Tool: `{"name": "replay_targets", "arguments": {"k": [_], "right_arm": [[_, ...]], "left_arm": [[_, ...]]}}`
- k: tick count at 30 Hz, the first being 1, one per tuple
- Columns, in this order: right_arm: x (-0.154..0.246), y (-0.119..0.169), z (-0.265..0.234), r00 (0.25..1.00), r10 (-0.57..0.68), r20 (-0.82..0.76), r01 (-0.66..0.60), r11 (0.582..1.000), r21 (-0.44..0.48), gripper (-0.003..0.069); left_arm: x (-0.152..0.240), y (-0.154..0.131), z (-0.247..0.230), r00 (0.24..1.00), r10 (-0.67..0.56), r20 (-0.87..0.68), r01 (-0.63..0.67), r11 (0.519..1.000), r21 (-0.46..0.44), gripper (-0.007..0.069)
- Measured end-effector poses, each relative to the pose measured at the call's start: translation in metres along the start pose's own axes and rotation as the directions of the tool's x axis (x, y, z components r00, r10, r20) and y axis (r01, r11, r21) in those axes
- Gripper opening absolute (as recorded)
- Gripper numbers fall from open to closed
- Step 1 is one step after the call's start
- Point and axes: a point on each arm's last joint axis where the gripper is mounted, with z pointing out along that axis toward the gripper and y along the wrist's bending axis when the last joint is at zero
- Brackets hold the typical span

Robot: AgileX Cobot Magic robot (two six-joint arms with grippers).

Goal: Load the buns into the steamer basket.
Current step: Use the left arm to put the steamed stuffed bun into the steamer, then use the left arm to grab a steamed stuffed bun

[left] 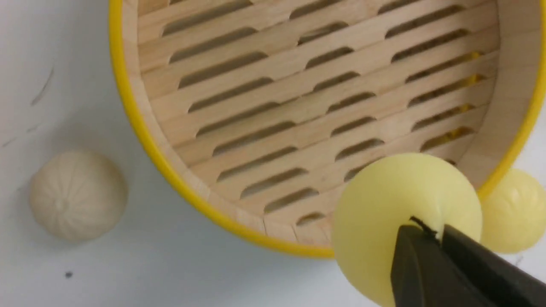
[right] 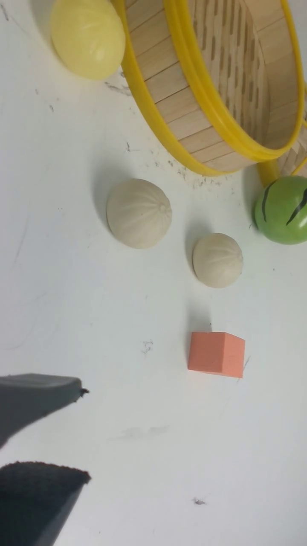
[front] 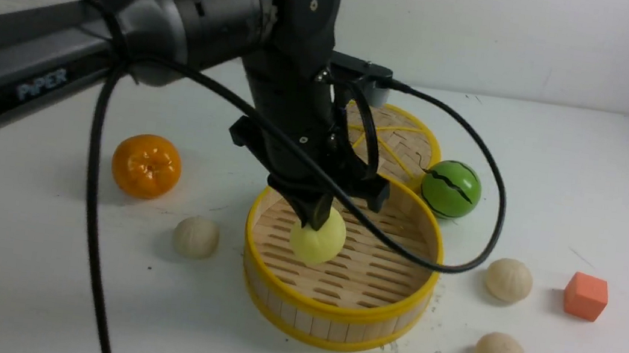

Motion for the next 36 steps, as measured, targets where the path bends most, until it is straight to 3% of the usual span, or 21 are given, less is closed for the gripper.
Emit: {"name": "replay_targets", "arguments": {"k": [7, 14, 21, 25, 27, 30, 32, 36], "right_arm": [[0.000, 0.000, 0.000, 1.000, -0.001, 0.000, 0.001, 1.000, 0.000, 0.0241], [0.000, 0.000, 0.000, 1.000, -0.001, 0.000, 0.001, 1.000, 0.000, 0.0241], [0.000, 0.000, 0.000, 1.000, -0.001, 0.000, 0.001, 1.000, 0.000, 0.0241], [0.000, 0.000, 0.000, 1.000, -0.001, 0.000, 0.001, 1.000, 0.000, 0.0241], [0.000, 0.000, 0.000, 1.000, -0.001, 0.000, 0.001, 1.000, 0.000, 0.0241], [0.000, 0.000, 0.000, 1.000, -0.001, 0.000, 0.001, 1.000, 0.000, 0.0241], [0.000, 0.000, 0.000, 1.000, -0.001, 0.000, 0.001, 1.000, 0.000, 0.0241], [0.000, 0.000, 0.000, 1.000, -0.001, 0.000, 0.001, 1.000, 0.000, 0.0241]], "left_arm": [[-0.015, 0.003, 0.070, 0.994, 0.014, -0.110, -0.016, 1.000, -0.023, -0.0013], [-0.015, 0.005, 0.082, 0.991, 0.020, -0.135, -0.025, 0.999, -0.031, 0.0053], [-0.018, 0.004, 0.053, 0.997, -0.027, -0.077, 0.025, 0.999, -0.030, 0.0359], [-0.018, 0.003, -0.002, 0.999, -0.034, 0.034, 0.035, 0.999, -0.031, 0.0448], [-0.015, 0.004, -0.018, 0.998, -0.027, 0.062, 0.030, 0.998, -0.046, 0.0449], [-0.001, 0.012, -0.052, 0.994, -0.008, 0.111, 0.020, 0.994, -0.111, 0.0377], [0.018, 0.034, -0.050, 0.998, -0.036, 0.054, 0.044, 0.985, -0.167, 0.0242], [0.034, 0.073, -0.017, 0.990, -0.134, -0.031, 0.126, 0.973, -0.191, 0.0049]]}}
